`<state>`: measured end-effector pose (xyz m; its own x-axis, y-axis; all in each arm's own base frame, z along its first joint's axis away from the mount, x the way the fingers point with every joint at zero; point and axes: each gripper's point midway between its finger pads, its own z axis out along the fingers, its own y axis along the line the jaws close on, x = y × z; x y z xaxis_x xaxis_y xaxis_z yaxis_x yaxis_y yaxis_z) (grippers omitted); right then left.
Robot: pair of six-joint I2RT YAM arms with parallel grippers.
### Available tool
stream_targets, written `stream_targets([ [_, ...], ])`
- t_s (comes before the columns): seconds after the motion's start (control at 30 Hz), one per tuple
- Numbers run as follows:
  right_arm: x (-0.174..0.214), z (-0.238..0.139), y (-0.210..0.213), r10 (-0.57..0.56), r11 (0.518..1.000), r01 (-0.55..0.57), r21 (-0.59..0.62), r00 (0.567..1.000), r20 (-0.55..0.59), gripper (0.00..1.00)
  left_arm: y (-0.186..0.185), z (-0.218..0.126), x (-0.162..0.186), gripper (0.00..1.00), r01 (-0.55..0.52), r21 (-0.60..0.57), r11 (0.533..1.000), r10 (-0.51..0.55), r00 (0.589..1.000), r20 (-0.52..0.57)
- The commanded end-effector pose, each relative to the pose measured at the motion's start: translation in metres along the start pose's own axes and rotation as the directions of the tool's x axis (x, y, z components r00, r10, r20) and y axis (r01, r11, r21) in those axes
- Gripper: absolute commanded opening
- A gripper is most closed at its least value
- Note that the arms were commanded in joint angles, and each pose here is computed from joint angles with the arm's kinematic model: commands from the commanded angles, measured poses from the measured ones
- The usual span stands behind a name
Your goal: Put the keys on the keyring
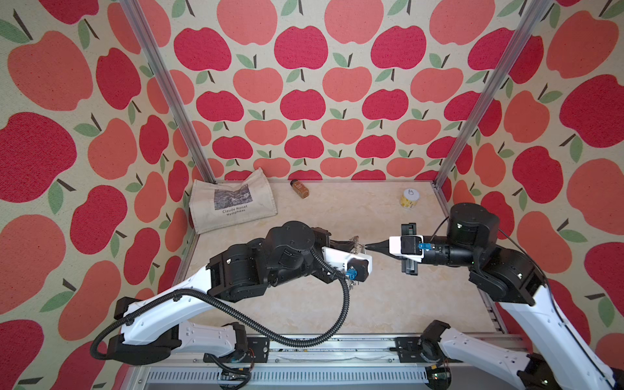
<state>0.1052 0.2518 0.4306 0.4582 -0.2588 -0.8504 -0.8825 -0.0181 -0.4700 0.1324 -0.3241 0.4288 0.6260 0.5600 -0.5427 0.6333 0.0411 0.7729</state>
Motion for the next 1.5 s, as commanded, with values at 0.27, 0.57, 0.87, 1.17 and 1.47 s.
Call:
stream_targets([
  [0.27, -0.002, 0.0, -0.005, -0.021, 0.999, 0.022, 0.028, 1.0, -0.008, 0.0, 0.012, -0.009, -0.014, 0.0, 0.021, -0.03, 0.999, -0.02, 0.999, 0.043],
  [0.57, -0.005, -0.003, -0.001, -0.011, 1.0, 0.011, 0.019, 1.0, 0.009, 0.0, 0.01, -0.012, -0.011, 0.0, 0.077, -0.058, 0.995, -0.073, 0.995, 0.068],
  [0.87, 0.004, -0.006, 0.016, 0.015, 1.0, -0.015, 0.006, 1.0, 0.024, 0.0, -0.002, -0.026, -0.01, 0.0, 0.011, -0.131, 0.991, 0.014, 0.981, 0.194],
  [1.17, -0.004, -0.004, 0.038, -0.094, 0.996, 0.094, -0.007, 0.994, 0.059, 0.0, -0.004, -0.001, -0.012, 0.0, -0.142, -0.144, 0.979, 0.164, 0.974, 0.155],
  [1.47, 0.001, -0.019, 0.029, -0.138, 0.985, 0.135, 0.105, 0.99, 0.017, 0.0, 0.0, 0.008, -0.005, 0.0, -0.198, -0.151, 0.968, 0.216, 0.97, 0.113],
])
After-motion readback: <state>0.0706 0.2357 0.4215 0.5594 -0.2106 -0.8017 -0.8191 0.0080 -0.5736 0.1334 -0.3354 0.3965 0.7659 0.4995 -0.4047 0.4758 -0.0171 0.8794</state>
